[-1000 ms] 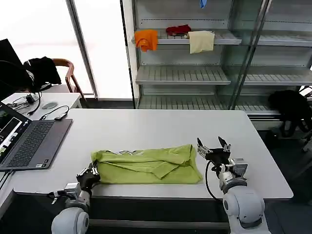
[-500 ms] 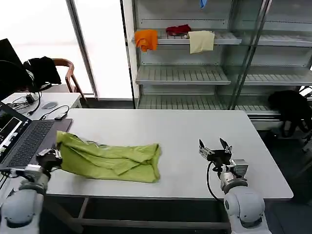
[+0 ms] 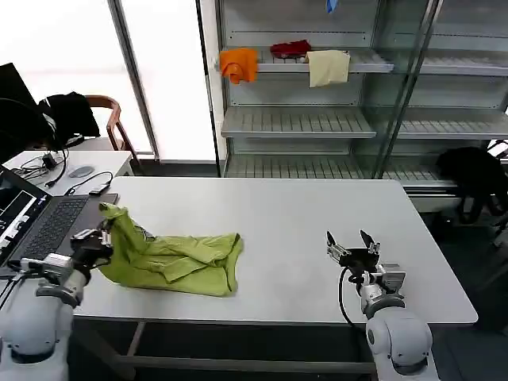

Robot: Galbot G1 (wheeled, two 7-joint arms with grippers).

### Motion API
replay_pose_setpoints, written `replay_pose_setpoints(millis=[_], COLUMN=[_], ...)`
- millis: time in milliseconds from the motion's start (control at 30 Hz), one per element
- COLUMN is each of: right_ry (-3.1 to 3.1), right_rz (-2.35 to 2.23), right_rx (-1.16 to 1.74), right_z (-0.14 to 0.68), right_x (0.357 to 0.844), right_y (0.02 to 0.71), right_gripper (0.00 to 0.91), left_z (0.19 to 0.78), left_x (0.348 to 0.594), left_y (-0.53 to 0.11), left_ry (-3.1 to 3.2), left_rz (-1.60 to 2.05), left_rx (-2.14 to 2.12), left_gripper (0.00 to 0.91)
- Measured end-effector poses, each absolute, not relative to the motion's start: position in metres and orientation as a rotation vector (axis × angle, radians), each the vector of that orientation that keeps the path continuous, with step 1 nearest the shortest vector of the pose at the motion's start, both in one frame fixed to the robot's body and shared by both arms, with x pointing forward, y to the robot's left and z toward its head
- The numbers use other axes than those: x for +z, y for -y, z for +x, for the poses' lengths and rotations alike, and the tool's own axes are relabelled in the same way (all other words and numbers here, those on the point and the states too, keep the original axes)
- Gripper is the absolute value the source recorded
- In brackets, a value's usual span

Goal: Fold and organize the clothes.

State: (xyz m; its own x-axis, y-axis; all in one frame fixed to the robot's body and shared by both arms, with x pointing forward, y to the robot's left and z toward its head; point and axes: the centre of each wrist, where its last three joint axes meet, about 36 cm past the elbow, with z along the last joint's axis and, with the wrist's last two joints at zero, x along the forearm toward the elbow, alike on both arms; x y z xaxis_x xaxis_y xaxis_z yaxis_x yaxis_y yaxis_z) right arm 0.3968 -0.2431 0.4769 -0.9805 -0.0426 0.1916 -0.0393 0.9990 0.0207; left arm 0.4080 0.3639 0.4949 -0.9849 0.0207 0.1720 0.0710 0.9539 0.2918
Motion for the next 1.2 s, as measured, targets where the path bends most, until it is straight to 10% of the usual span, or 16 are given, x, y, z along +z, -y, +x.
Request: replay_pose_setpoints(millis=[867, 900, 933, 967, 1200], right_ry=[2.957, 2.956, 2.955, 2.954, 2.952], right_rz=[0.07, 0.069, 0.069, 0.068, 0.068], right_rx=[-0.035, -0.035, -0.036, -0.036, -0.037], right_z=[0.393, 0.393, 0.393, 0.393, 0.394], right_x=[0.476, 0.476, 0.476, 0.475, 0.474], right_y=[0.24, 0.24, 0.24, 0.24, 0.239], right_gripper=[0.907, 0.907, 0.907, 0.907, 0.907], left_z=[0.417, 0.417, 0.417, 0.417, 0.414], left_x=[0.447, 0.445, 0.443, 0.441, 0.431], left_y=[-0.183, -0.181, -0.178, -0.176, -0.161], left_ry=[2.807, 2.8, 2.794, 2.788, 2.759], left_rz=[-0.38, -0.386, -0.387, -0.388, -0.405], left_rx=[-0.309, -0.312, -0.316, -0.319, -0.332], left_gripper=[0.02, 0.06, 0.282, 0.907, 0.907])
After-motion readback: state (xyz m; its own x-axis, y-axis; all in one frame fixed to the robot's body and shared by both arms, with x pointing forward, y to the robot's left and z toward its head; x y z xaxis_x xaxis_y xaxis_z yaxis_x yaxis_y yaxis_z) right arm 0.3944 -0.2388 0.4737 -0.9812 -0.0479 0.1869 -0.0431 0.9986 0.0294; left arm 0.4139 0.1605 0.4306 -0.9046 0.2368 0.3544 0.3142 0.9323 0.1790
